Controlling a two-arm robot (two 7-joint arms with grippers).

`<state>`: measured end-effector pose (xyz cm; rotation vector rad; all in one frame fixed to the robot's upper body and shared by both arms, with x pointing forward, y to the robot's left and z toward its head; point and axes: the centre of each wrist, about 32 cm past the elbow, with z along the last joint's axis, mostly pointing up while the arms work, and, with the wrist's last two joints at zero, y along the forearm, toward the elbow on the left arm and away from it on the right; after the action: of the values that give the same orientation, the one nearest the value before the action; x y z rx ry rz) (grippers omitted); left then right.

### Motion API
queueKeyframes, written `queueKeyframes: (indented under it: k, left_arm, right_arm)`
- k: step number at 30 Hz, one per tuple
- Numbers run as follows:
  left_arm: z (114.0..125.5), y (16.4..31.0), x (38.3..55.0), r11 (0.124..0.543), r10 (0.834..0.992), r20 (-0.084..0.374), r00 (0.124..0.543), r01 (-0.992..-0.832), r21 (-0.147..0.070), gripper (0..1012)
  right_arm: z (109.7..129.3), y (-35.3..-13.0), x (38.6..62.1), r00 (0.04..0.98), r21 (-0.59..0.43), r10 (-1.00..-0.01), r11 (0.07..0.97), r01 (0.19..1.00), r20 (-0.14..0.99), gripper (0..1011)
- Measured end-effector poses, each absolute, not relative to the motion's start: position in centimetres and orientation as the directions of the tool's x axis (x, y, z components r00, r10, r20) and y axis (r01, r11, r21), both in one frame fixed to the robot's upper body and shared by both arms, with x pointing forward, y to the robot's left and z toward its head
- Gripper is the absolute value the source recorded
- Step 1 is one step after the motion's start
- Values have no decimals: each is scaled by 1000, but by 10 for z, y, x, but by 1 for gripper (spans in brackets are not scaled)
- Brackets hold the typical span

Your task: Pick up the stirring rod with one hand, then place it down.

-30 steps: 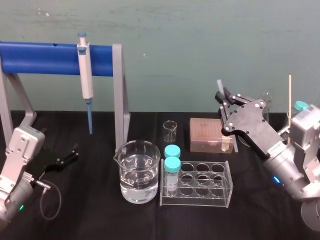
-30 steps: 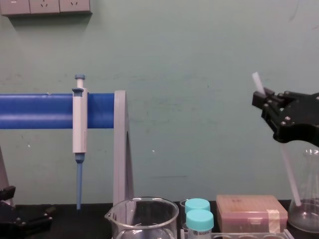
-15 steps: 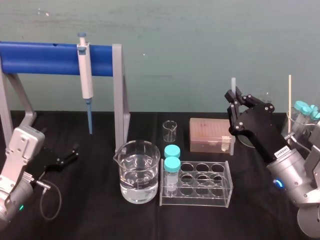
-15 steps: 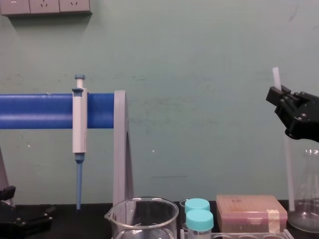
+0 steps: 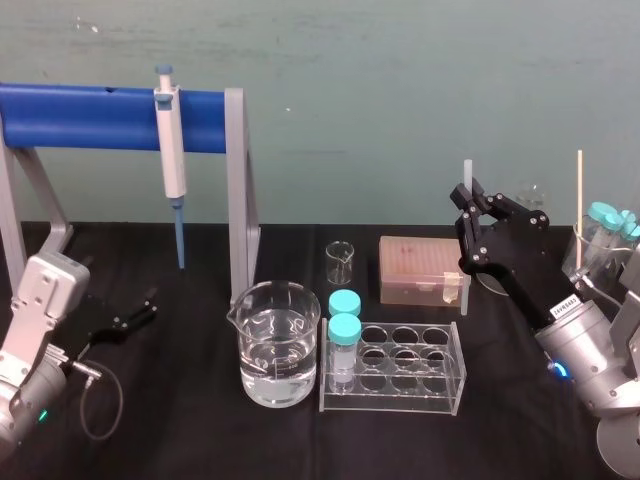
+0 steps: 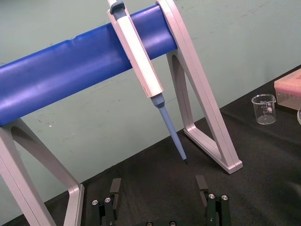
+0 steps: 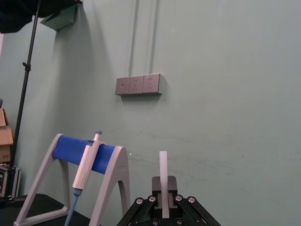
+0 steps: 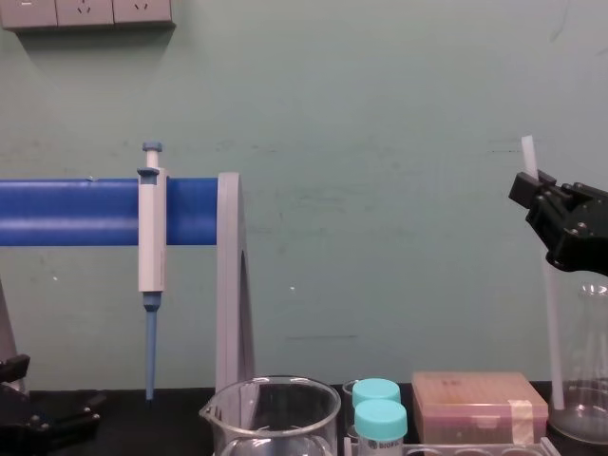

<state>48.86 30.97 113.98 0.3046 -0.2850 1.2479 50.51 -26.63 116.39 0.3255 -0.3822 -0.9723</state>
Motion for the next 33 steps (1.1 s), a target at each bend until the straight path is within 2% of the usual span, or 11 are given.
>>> queueKeyframes:
  k: [33]
  left_arm:
    - [1140, 310, 489, 287, 880, 374, 292, -955, 70, 1000]
  right_arm:
    - [1164, -266, 506, 507, 435, -845, 526, 731, 169, 67]
